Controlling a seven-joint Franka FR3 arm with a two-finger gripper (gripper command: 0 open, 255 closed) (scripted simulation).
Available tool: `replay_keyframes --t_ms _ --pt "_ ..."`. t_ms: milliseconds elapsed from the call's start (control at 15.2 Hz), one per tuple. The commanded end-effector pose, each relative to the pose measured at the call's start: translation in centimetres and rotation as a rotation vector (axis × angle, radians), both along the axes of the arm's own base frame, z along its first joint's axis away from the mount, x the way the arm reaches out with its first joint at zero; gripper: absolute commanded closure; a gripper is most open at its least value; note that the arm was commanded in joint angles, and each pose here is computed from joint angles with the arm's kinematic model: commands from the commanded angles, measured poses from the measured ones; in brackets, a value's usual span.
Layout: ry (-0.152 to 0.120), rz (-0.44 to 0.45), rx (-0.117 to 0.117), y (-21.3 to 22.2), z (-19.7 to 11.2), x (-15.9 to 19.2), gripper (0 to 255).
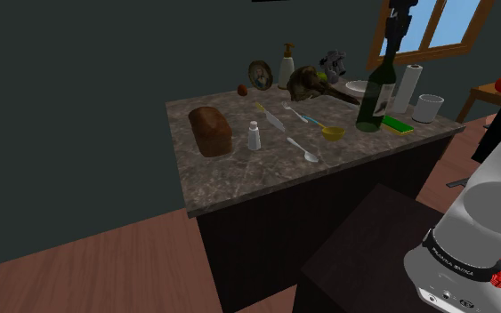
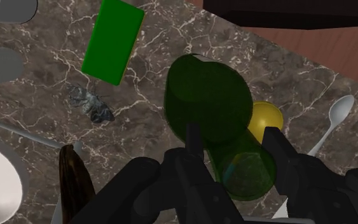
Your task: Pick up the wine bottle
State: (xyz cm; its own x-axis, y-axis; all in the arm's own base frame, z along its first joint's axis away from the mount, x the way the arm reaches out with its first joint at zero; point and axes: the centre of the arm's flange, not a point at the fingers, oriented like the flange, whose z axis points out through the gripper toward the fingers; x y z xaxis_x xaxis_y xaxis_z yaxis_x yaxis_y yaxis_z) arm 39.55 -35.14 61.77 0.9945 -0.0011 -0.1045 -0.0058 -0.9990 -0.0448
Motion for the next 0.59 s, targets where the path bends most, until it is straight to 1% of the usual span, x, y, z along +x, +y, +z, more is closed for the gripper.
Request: replay_keyframes --t_ms 0,396,528 --pt "0.000 0.000 0.000 0.0 1.1 0.0 255" --pt "0.000 0.000 0.000 0.0 4.3 0.0 255" --pt "0.000 0.000 0.000 0.0 4.4 0.0 255"
